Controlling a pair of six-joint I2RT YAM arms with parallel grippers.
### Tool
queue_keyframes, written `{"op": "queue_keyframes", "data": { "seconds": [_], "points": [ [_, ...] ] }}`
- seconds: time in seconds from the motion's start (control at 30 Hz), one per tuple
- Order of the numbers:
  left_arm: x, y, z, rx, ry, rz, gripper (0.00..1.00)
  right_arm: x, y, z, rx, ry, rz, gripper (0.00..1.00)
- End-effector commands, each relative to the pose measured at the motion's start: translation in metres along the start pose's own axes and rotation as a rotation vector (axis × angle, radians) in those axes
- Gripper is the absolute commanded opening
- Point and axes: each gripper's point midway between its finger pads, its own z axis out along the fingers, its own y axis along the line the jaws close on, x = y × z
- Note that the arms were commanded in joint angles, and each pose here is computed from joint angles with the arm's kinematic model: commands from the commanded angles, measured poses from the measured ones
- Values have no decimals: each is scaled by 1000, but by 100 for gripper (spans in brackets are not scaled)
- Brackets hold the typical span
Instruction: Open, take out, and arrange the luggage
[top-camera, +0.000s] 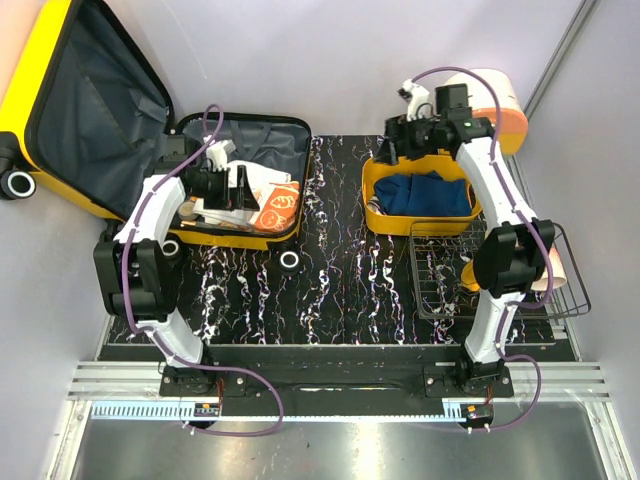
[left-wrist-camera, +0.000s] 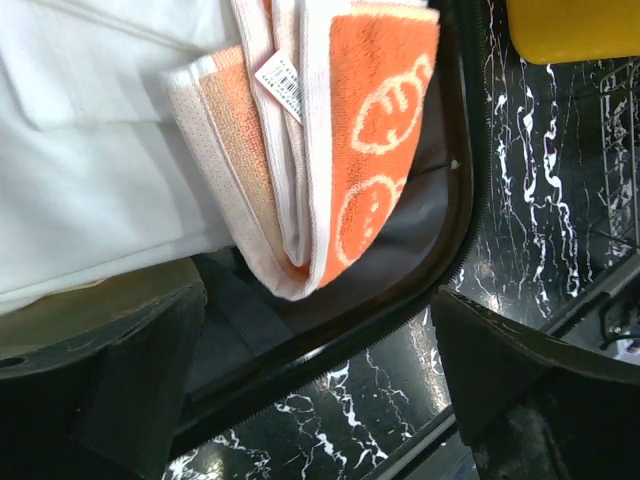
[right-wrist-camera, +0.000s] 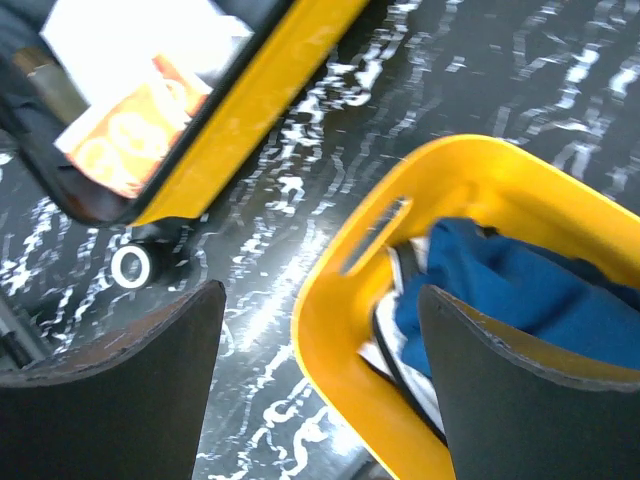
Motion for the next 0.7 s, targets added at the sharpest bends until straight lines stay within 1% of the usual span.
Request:
{"op": "queue_keyframes", "data": {
  "seconds": [0.0,0.03,0.07,0.27,0.33,0.4,0.43,0.47,0.57,0.6,0.67],
  "points": [
    [7,-3,21,112,13,-39,99,-21,36,12,-100,-40,13,86],
    [6,-6,25,150,12,-53,99,-21,40,14,-114,-37,9,87],
    [6,-1,34,162,17,-67,99,-19,45,17,-129,-31,6,87],
    [1,-3,64,223,34,-90,99,-13,45,21,-125,-19,21,86],
    [4,-19,74,261,54,-65,96,-11,45,20,-125,-14,24,86],
    [4,-30,77,289,69,-82,86,-11,45,19,-122,-17,22,86],
    [0,-35,73,302,56,-69,81,-11,45,20,-122,-16,23,86],
    [-2,-40,71,310,47,-64,67,-11,46,20,-125,-17,23,86],
    [-16,-49,53,292,-14,-35,47,-14,48,19,-133,-22,29,86],
    [-21,-52,48,290,-31,-26,36,-15,49,19,-138,-26,31,86],
    [-33,-58,30,265,-80,-10,19,-16,53,18,-161,-29,38,85]
  ]
}}
